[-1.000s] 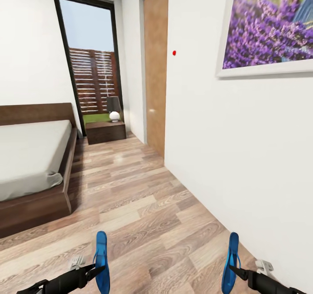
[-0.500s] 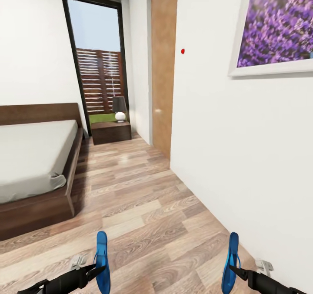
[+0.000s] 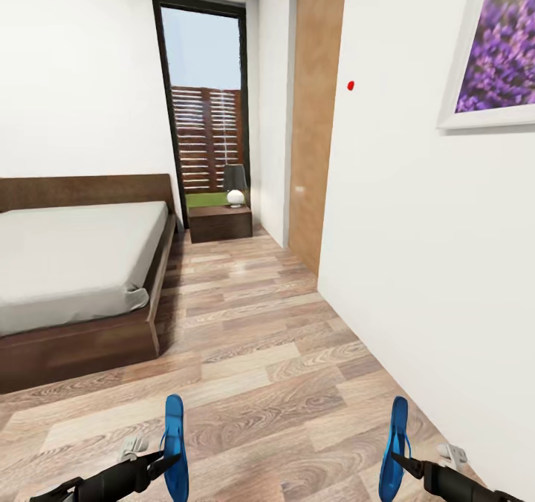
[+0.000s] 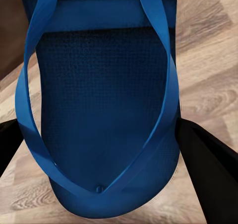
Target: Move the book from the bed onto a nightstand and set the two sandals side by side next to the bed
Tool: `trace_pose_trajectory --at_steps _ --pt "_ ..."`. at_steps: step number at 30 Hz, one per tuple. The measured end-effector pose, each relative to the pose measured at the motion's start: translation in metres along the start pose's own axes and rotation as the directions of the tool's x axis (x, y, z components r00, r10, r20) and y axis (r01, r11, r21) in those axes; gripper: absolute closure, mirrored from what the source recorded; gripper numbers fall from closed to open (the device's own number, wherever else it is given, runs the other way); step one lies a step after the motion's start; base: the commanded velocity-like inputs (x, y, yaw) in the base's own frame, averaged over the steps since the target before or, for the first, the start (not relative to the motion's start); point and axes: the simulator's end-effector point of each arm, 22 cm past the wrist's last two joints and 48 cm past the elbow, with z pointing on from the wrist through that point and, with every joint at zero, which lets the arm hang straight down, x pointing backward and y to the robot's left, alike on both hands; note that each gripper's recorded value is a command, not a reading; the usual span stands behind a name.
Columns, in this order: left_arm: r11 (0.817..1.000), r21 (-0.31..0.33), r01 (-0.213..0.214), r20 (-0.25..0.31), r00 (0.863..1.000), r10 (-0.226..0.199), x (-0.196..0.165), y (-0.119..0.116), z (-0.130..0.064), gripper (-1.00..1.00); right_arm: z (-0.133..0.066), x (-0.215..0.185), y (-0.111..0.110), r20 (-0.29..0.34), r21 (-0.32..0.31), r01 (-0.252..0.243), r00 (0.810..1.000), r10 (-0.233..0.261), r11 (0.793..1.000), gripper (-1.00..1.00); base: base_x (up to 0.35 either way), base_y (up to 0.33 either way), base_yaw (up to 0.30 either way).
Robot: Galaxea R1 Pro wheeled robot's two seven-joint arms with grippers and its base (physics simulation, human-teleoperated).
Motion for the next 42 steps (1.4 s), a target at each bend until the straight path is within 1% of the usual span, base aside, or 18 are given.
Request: trace_pose_trajectory --at_steps 10,42 --pt "1.0 0.0 0.001 -0.001 1.0 -0.001 0.0 0.0 0.0 1.0 0.0 0.001 0.0 -0.002 -0.001 0.0 1.0 0.0 1.0 1.0 0.0 0.0 0.02" --pt "0.999 -0.011 0.035 -0.035 0.999 -0.036 0.02 0.01 0.003 1.0 0.004 0.02 -0.011 -0.043 0.017 -0.024 0.999 0.025 1.0 1.0 0.0 0.0 0.0"
